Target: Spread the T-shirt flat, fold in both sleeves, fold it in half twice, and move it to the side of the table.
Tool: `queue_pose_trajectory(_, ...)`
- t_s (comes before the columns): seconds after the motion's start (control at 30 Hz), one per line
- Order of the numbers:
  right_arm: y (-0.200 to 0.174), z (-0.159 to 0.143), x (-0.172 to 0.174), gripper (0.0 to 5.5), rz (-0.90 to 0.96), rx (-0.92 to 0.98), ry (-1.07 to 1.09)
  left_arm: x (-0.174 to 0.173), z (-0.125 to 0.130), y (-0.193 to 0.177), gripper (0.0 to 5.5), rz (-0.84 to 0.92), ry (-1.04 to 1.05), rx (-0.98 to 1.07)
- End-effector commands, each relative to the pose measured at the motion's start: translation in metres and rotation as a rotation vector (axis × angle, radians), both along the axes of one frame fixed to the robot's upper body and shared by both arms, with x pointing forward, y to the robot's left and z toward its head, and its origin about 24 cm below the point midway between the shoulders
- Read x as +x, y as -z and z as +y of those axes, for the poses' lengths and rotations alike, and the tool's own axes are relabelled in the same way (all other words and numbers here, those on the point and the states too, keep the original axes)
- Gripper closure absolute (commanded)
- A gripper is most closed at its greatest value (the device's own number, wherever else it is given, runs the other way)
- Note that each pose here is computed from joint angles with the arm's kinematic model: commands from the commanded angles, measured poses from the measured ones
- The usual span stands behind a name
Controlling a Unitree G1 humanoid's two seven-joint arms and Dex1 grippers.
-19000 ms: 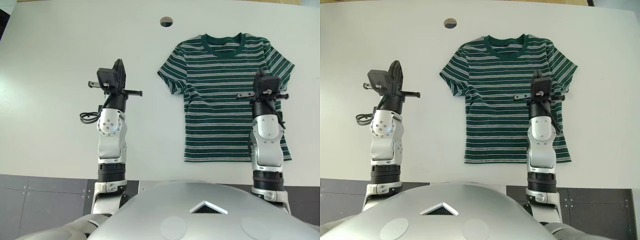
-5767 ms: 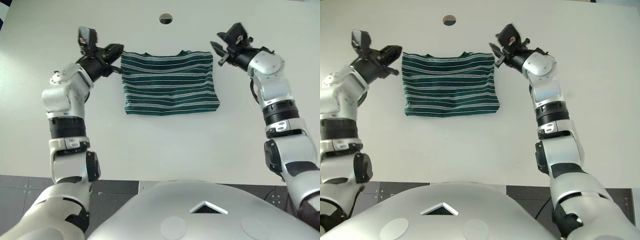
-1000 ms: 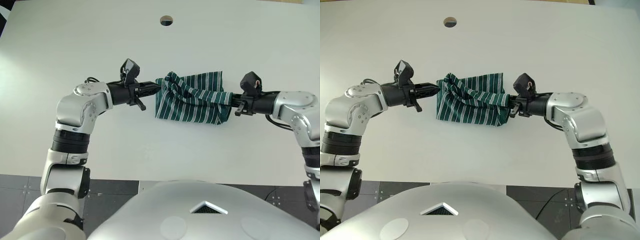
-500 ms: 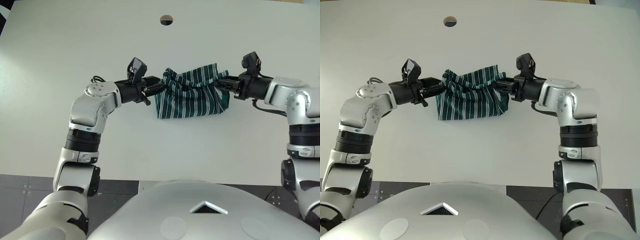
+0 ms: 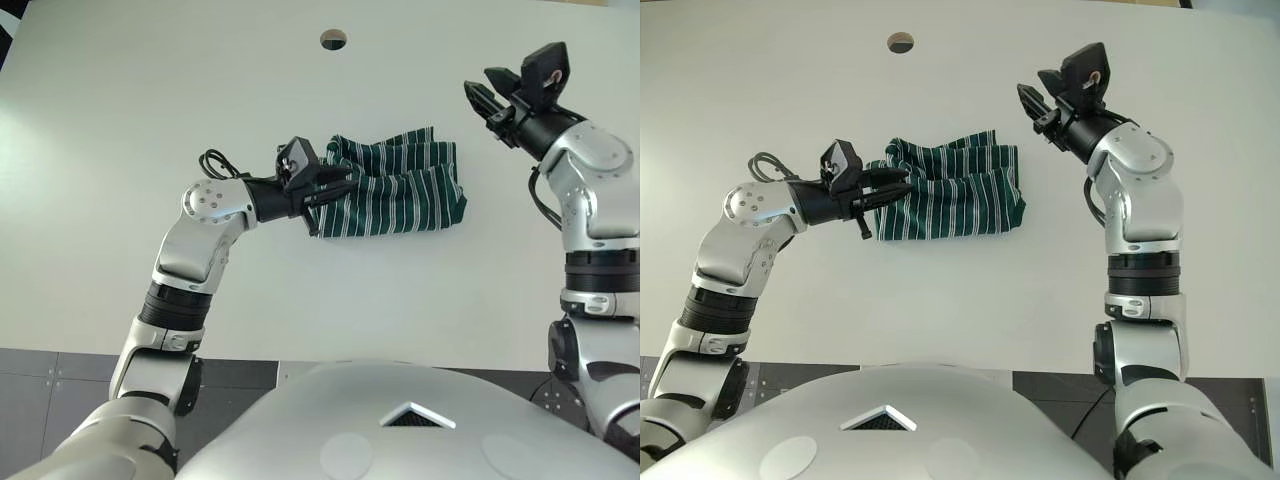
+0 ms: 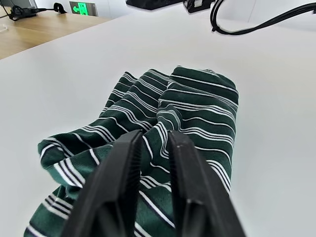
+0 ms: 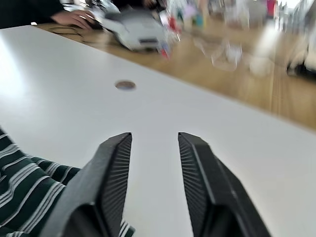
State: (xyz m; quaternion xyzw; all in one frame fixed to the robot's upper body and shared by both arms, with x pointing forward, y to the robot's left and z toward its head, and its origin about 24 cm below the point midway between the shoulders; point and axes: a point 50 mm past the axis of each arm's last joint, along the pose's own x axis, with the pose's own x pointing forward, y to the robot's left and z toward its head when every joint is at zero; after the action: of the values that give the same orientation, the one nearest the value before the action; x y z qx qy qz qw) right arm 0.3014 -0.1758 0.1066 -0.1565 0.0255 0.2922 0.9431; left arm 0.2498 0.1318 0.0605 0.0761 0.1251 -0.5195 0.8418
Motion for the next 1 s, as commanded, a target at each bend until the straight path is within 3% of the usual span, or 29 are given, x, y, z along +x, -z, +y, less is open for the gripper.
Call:
queue_pose_trajectory(0.03,-0.001,0.026,-0.018,4.63,-0.183,-0.186,-0.141,0.005,-0.001,0.001,5.32,-0.062,-0.032,0.031)
queue_pose_trajectory(0.17,0.015,0.055,-0.033,5.33,-0.264,-0.33,-0.258,0.011,0.006,-0.002,5.4,-0.125,-0.111,0.053)
queue_pose_trajectory(0.4,0.055,0.1,-0.046,5.38,-0.217,-0.467,-0.419,0.034,0.048,-0.033,5.4,-0.257,-0.42,-0.009)
queue_pose_trajectory(0.57,0.078,0.116,-0.035,5.38,-0.119,-0.574,-0.436,0.043,0.056,-0.043,5.4,-0.291,-0.539,-0.062)
queue_pose_trajectory(0.77,0.098,0.097,-0.018,5.38,-0.024,-0.839,-0.375,0.041,0.052,-0.047,5.4,-0.305,-0.536,-0.088)
queue_pose_trajectory(1.0,0.096,0.026,-0.031,5.38,0.061,-1.022,-0.297,0.039,0.05,-0.048,5.4,-0.306,-0.533,-0.089)
